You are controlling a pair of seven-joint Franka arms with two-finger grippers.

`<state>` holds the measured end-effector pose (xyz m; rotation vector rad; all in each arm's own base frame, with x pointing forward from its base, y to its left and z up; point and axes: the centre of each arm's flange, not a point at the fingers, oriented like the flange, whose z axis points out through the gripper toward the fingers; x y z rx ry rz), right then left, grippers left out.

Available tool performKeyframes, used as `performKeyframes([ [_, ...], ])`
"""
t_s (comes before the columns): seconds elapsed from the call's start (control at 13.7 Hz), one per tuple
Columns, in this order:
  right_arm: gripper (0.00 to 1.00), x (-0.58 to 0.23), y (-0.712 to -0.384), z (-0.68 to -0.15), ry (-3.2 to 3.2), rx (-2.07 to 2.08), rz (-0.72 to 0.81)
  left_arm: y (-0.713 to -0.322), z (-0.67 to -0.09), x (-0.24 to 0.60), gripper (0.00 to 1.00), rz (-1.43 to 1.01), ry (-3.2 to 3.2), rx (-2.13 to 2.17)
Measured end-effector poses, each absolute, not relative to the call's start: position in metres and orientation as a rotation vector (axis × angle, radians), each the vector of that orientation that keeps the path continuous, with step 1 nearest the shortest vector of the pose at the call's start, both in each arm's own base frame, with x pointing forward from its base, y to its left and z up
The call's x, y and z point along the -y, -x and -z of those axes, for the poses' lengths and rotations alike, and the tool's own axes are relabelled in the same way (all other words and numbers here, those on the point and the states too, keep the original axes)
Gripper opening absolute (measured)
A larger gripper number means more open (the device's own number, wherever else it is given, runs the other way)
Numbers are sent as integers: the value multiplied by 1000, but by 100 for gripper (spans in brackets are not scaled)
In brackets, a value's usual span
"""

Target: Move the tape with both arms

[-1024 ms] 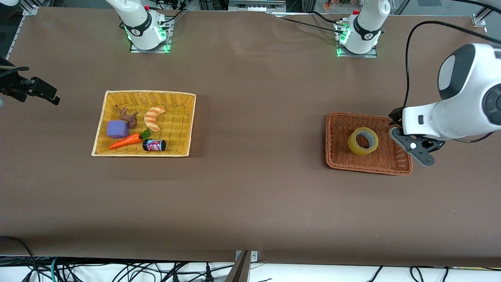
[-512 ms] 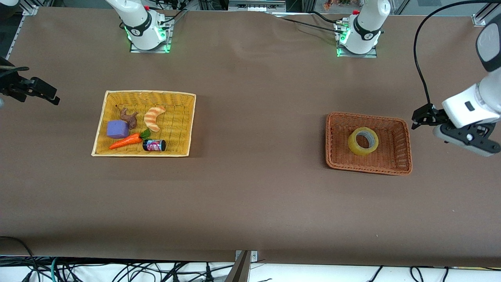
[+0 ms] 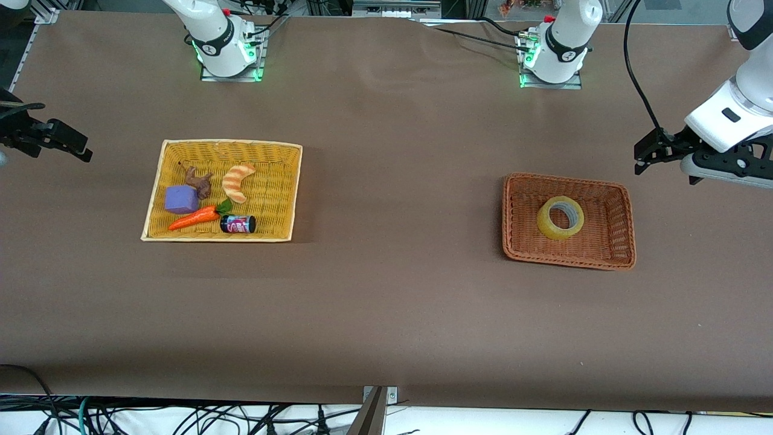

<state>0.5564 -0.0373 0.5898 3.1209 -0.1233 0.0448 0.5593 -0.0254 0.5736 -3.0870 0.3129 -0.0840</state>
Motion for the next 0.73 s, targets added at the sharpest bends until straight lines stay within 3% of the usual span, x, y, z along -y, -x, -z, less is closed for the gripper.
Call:
performKeyframes([
  [0.73,100,37,-556,-590,-3121,123,-44,-549,-580,32,100,-29,3090,-327],
])
